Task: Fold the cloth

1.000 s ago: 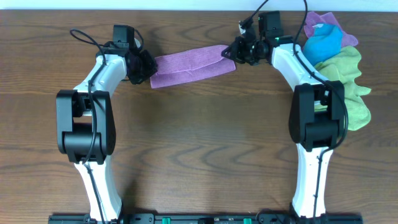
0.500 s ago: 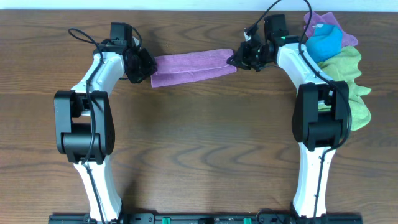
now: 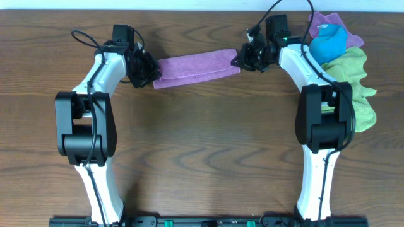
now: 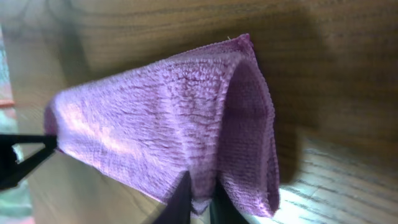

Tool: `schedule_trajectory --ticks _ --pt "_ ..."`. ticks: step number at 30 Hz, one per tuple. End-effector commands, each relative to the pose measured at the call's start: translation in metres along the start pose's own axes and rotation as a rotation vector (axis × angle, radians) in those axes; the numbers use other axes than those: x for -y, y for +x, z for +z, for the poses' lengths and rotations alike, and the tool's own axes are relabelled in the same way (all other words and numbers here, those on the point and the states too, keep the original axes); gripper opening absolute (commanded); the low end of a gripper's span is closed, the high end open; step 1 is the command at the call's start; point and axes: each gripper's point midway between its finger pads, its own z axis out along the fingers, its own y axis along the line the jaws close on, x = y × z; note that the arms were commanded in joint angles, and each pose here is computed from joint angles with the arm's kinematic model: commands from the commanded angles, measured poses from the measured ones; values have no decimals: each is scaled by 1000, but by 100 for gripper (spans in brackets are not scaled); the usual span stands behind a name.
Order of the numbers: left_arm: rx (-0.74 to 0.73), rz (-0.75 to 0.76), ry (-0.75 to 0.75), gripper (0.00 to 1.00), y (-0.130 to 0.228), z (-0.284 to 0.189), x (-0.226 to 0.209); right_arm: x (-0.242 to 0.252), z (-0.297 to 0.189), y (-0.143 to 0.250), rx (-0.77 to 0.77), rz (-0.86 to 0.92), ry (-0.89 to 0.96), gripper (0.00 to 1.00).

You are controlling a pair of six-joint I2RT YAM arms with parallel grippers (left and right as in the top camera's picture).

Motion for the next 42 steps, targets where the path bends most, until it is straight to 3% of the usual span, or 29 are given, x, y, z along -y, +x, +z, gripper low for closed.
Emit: schedule_trajectory --ticks 1,2,3,5,6,7,8,9,11,12,13,18,22,26,37,42 --pt "59 14 6 49 -12 -18 9 -2 4 0 0 -23 5 56" --pt "64 15 6 55 -14 -18 9 -2 4 -1 3 -25 4 67" --pt "71 16 6 57 -16 -19 9 -2 3 -4 12 -30 2 86" --pt "90 18 11 62 -23 -24 12 0 -1 -14 45 -39 -5 86" --pt "101 20 19 68 -27 -29 15 1 -6 -20 62 -42 -7 81" --pt "111 22 27 75 -32 -34 19 2 -12 -27 81 -43 -9 70" --pt "121 43 34 75 -36 -42 26 1 -21 -38 106 -47 -19 33" --pt "134 85 37 68 -41 -51 34 -3 -31 -49 134 -55 -32 1" --pt "169 155 18 23 -47 -62 47 -12 -47 -66 175 -91 -38 2" --pt "187 168 -1 11 -48 -63 49 -17 -51 -71 188 -124 -37 2" --pt "216 179 -42 6 -50 -62 49 -24 -54 -76 209 -183 -15 1" --pt "342 230 -302 6 -50 -49 34 -19 -27 -67 206 -330 236 2" --pt "412 273 -433 6 -47 -43 30 -11 2 -55 160 -331 252 1" --pt "378 278 -452 6 -42 -27 24 0 25 -36 88 -315 253 1" --pt "187 256 -396 6 -18 41 3 -7 33 -29 75 -335 284 1" --pt "129 235 -440 6 -9 58 -18 -5 32 -30 78 -334 296 1"
